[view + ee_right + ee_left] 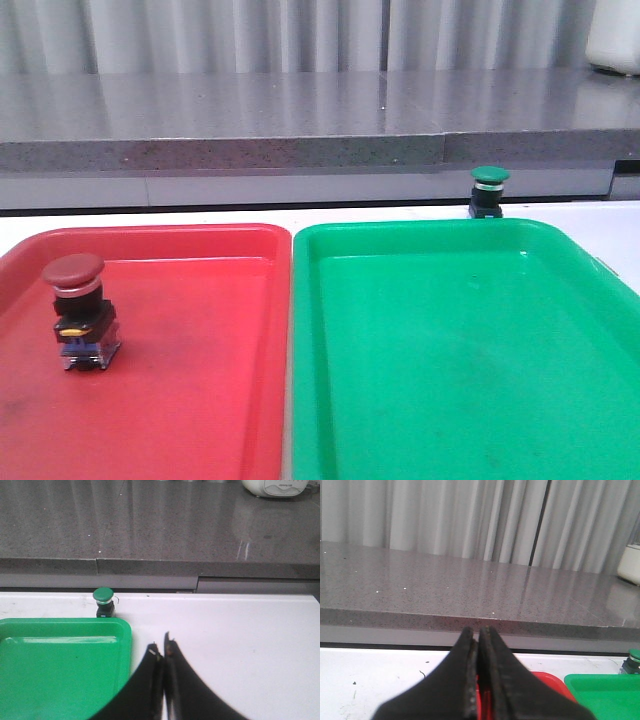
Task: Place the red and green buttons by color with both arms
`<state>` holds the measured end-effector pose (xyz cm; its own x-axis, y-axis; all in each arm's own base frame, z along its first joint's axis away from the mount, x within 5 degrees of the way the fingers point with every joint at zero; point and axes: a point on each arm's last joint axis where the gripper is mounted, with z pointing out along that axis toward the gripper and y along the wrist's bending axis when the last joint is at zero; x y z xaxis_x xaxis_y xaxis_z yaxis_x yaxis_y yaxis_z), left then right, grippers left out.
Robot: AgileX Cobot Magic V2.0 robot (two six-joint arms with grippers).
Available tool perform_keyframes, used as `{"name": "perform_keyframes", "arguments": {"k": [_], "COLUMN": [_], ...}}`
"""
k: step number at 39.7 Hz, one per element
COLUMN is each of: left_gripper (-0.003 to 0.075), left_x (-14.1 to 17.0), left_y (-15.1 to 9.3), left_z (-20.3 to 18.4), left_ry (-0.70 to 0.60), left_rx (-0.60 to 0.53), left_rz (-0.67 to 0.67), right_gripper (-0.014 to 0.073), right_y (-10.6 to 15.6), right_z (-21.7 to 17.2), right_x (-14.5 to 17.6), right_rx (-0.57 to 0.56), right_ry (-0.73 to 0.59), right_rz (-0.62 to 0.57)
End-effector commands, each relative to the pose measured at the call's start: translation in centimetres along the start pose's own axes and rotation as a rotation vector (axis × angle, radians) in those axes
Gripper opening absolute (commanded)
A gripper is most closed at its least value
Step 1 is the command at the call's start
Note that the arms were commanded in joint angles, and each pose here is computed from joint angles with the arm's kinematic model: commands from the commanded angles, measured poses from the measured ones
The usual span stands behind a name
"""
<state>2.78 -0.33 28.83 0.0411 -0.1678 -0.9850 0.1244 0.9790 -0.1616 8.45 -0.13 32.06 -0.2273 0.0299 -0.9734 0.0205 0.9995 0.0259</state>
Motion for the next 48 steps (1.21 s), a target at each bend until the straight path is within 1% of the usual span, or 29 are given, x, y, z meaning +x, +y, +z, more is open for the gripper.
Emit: {"name": "perform_keyframes", "arguments": {"k": [1, 2, 3, 5, 7, 8, 10, 15, 19, 25, 28, 34, 38, 43, 48], "left_gripper": [-0.0020, -0.0020, -0.0020, -0.0020, -0.0020, -0.0020, -0.0020, -0.0020, -0.0020, -0.0020, -0.0020, -0.0020, -0.0020, -0.0020, -0.0020], "left_x": [-1.5, -1.5, -1.5, -1.5, -1.5, -1.5, -1.5, -1.5, -1.5, -1.5, -1.5, -1.5, -1.5, -1.5, -1.5], "left_y": [-0.2, -0.2, -0.2, -0.2, -0.2, -0.2, -0.2, -0.2, -0.2, -0.2, -0.2, -0.2, -0.2, -0.2, -0.2], "left_z": [-0.2, -0.2, -0.2, -0.2, -0.2, -0.2, -0.2, -0.2, -0.2, -0.2, -0.2, -0.2, -0.2, -0.2, -0.2], "left_ry": [-0.099, -0.099, -0.099, -0.099, -0.099, -0.099, -0.099, -0.099, -0.099, -0.099, -0.099, -0.099, -0.099, -0.099, -0.099], "left_rx": [0.016, 0.016, 0.016, 0.016, 0.016, 0.016, 0.016, 0.016, 0.016, 0.016, 0.016, 0.016, 0.016, 0.016, 0.016], "left_rz": [-0.008, -0.008, -0.008, -0.008, -0.008, -0.008, -0.008, -0.008, -0.008, -0.008, -0.008, -0.008, -0.008, -0.008, -0.008], "right_gripper": [0.0176, 0.0226, 0.0314, 0.0432, 0.0529, 0.0573, 0.0609, 0.0587, 0.0587, 0.0587, 0.0587, 0.0587, 0.0587, 0.0587, 0.0587], "right_y": [0.1, 0.1, 0.1, 0.1, 0.1, 0.1, 0.1, 0.1, 0.1, 0.3, 0.4, 1.1, 2.3, 4.8, 7.2], "right_z": [-0.2, -0.2, -0.2, -0.2, -0.2, -0.2, -0.2, 0.5, 2.4, 7.9, 11.8, 18.5, 22.5, 27.3, 30.7], "right_x": [-1.7, -1.7, -1.7, -1.7, -1.7, -1.7, -1.7, -1.9, -2.4, -4.2, -4.7, -5.7, -5.5, -4.5, -4.4], "right_rx": [-0.003, -0.003, -0.003, -0.003, -0.003, -0.003, -0.003, -0.004, -0.005, -0.002, 0.000, -0.016, -0.045, -0.091, -0.125], "right_ry": [-0.096, -0.095, -0.093, -0.093, -0.094, -0.095, -0.097, -0.100, -0.060, 0.062, 0.148, 0.254, 0.332, 0.449, 0.514], "right_rz": [-0.003, -0.003, -0.003, -0.003, -0.003, -0.003, -0.003, -0.003, -0.005, -0.011, -0.012, -0.022, -0.038, -0.067, -0.079]}}
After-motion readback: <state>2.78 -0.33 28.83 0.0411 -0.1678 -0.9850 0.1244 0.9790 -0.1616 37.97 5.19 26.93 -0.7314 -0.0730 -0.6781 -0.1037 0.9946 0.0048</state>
